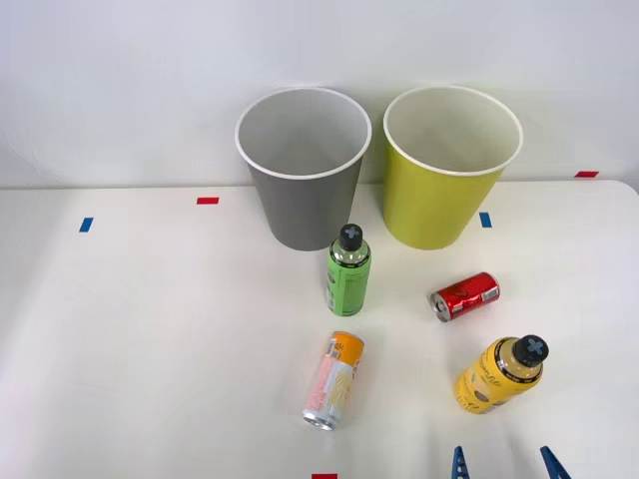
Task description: Put cans in the gray bin, plastic bottles in the light green bin
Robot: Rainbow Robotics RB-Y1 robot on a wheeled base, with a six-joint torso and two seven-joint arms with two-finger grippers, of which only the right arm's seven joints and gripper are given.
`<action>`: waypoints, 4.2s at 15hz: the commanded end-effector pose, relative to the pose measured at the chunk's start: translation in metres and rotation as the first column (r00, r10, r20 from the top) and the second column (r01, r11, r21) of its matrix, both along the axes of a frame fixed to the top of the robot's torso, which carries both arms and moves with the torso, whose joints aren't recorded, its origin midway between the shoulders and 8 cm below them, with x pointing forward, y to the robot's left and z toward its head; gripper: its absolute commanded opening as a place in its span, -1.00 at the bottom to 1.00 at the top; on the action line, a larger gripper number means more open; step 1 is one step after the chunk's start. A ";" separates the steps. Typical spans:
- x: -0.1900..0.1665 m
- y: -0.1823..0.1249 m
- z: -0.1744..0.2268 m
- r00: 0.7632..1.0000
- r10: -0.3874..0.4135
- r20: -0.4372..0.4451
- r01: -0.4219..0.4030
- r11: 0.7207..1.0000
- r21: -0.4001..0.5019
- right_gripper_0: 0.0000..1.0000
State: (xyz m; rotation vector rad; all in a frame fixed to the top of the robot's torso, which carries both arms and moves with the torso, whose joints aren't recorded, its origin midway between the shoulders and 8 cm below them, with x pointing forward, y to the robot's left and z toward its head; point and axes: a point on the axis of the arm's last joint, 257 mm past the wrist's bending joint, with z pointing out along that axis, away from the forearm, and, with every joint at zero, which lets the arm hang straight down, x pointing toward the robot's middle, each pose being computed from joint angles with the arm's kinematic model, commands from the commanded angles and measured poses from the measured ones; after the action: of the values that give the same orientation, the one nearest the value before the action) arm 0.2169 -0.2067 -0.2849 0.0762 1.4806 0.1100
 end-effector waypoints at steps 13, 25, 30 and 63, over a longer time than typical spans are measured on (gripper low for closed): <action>0.000 0.000 0.000 1.000 0.000 0.000 0.000 1.000 0.000 1.00; 0.000 0.000 0.000 1.000 0.000 0.000 0.000 1.000 0.000 1.00; 0.000 0.000 0.000 1.000 0.000 0.000 0.000 1.000 0.000 1.00; 0.036 -0.018 0.038 0.993 0.001 0.116 0.000 1.000 -0.009 1.00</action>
State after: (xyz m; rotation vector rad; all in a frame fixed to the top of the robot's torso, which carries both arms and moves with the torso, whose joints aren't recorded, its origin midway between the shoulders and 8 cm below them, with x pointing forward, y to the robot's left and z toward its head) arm 0.2505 -0.2203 -0.2483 0.0498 1.3697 0.1100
